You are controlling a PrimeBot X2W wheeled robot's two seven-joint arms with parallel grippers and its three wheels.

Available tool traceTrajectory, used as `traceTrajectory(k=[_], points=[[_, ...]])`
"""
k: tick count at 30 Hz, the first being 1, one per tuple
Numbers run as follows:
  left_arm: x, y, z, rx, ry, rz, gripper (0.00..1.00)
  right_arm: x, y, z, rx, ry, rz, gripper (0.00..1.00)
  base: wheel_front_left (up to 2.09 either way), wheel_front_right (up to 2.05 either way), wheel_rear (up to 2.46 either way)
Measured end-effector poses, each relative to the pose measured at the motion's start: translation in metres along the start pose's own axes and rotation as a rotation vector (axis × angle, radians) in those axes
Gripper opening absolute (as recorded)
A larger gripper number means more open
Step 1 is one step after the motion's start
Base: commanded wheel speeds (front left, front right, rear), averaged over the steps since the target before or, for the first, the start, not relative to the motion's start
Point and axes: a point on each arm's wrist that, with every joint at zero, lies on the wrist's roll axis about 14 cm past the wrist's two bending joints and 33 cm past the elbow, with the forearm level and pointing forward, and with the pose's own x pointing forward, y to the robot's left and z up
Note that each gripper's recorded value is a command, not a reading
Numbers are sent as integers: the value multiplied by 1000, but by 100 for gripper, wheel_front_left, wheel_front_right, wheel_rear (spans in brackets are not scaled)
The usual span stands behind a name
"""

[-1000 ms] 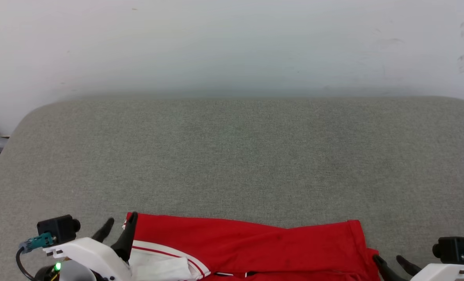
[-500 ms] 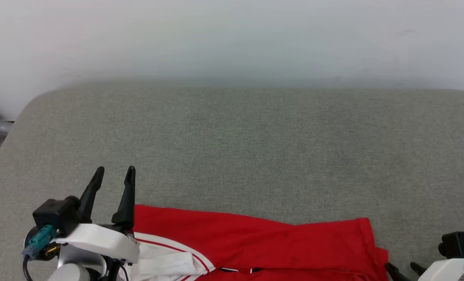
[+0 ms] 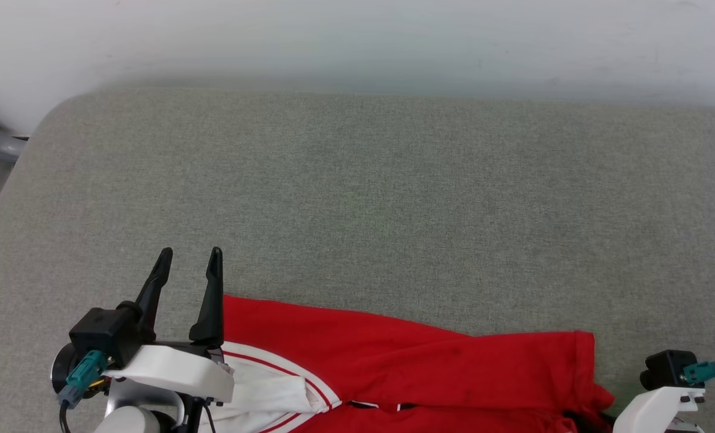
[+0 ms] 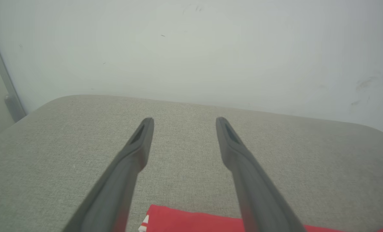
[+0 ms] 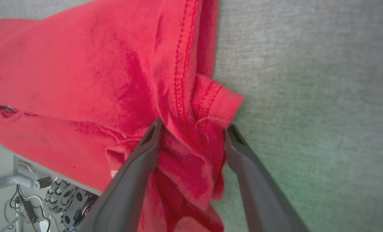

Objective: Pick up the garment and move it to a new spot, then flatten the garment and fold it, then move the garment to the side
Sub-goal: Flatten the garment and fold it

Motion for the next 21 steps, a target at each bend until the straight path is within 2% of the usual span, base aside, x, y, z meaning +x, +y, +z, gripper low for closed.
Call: traceTrajectory(k=[1, 5, 12, 17, 21], points=[[0, 0, 0, 2, 1, -1, 100, 0, 1, 0, 5, 0, 5, 0, 0, 0, 0], [-1, -2, 3, 29, -10, -12, 100, -2, 11, 7, 2, -33, 35, 0, 0, 0, 0], [-5, -3, 16, 52, -44, -16, 100, -23, 8, 31, -31, -137, 29, 0, 0, 0, 0], [-11, -6, 20, 57, -49, -21, 100, -44, -13, 47, -21, -200, -23, 0, 0, 0, 0], [-15, -9, 22, 57, -48, -28, 100, -68, -50, 47, 35, -226, -116, 0, 0, 0, 0]])
